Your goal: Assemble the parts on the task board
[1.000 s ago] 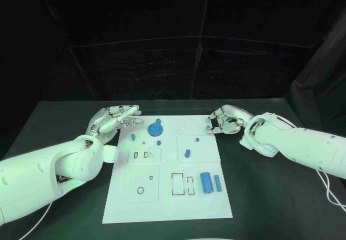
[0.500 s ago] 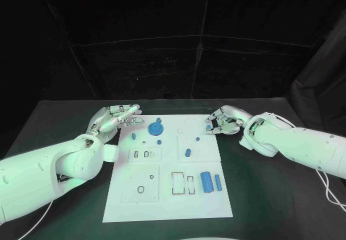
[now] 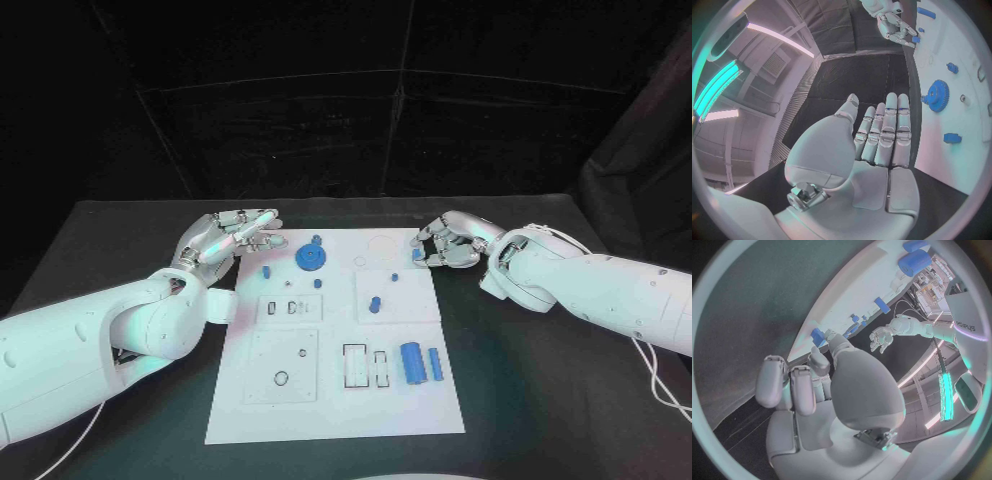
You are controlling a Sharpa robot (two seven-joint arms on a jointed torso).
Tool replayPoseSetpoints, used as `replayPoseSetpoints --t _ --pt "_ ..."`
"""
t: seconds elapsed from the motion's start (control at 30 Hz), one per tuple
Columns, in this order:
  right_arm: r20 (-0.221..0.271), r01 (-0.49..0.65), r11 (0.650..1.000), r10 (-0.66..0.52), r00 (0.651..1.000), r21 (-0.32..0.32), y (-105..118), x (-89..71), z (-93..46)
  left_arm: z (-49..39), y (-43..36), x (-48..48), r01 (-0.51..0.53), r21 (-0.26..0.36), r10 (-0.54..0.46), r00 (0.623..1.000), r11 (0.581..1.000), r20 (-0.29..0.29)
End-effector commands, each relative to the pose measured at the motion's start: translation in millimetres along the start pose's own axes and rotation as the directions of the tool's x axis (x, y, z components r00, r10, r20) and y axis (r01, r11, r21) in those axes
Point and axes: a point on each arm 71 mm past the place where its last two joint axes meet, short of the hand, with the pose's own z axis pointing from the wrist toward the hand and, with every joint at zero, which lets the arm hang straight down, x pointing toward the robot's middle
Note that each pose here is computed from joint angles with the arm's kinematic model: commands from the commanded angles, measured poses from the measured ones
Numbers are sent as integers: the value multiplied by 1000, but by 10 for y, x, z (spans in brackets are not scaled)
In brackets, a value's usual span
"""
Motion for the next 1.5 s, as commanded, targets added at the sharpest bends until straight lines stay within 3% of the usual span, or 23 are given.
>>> replayPoseSetpoints --t 0.03,1.5 --pt "-11 16 1000 -16 1000 -7 8 5 9 4 -8 14 7 3 -7 1000 1000 -12" --pt "-14 41 999 -41 999 2 6 30 49 6 1 -8 3 -3 -3 1000 1000 -5"
